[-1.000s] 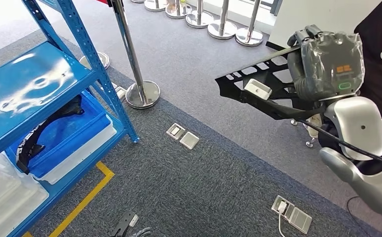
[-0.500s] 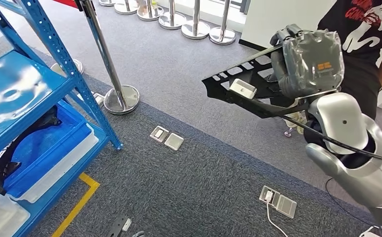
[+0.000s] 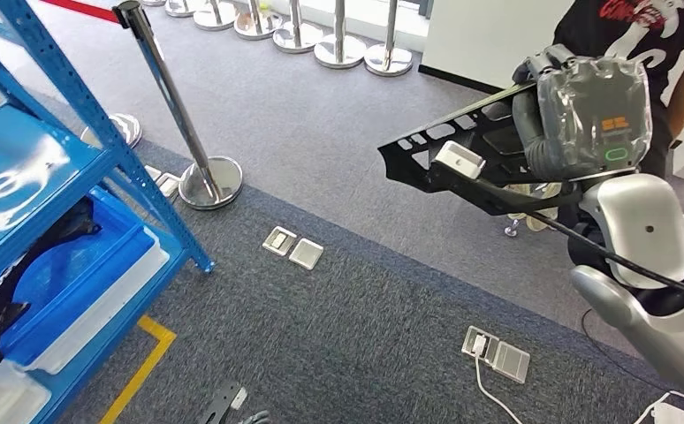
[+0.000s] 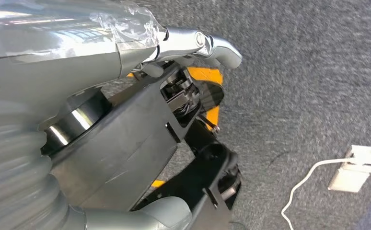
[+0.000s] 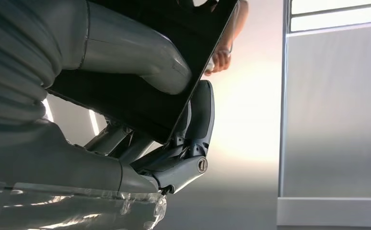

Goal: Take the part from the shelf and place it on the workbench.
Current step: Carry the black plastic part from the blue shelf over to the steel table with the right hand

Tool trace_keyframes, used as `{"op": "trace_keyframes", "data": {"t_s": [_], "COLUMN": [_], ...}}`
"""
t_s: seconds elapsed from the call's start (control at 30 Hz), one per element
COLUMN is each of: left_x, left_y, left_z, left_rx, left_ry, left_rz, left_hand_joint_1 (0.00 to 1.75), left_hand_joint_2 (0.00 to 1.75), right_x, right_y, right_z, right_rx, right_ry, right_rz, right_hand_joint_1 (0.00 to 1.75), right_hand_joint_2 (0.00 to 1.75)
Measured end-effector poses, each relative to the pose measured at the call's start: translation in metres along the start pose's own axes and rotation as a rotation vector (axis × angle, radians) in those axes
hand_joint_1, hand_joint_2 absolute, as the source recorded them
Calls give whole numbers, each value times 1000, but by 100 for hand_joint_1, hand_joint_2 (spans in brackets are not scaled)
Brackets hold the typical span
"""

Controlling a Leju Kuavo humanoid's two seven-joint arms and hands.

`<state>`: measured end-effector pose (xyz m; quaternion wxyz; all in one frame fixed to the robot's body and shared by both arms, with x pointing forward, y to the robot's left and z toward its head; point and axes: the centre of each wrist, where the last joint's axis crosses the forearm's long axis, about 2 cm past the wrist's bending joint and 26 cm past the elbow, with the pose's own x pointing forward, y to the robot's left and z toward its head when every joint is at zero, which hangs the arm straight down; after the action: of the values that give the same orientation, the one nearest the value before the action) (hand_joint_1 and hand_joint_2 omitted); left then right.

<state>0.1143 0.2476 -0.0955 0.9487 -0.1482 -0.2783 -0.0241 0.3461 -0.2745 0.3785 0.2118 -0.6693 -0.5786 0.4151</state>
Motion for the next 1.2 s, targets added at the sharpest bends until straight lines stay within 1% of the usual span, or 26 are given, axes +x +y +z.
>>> {"op": "trace_keyframes", "data": {"t_s": [1.2], "left_x": [-3], "left_y": [-1], "left_z": [1], "left_rx": [-2], "left_ry": [15], "left_rz": [3], "left_hand_joint_1": [0], "left_hand_joint_2": [175], "right_x": [-1], "right_y": [-4], "right_z": [-4], "right_rx": [-15], "right_ry": [6], "right_rz": [-15], "right_hand_joint_1": [175], "right_hand_joint_2": [175]}}
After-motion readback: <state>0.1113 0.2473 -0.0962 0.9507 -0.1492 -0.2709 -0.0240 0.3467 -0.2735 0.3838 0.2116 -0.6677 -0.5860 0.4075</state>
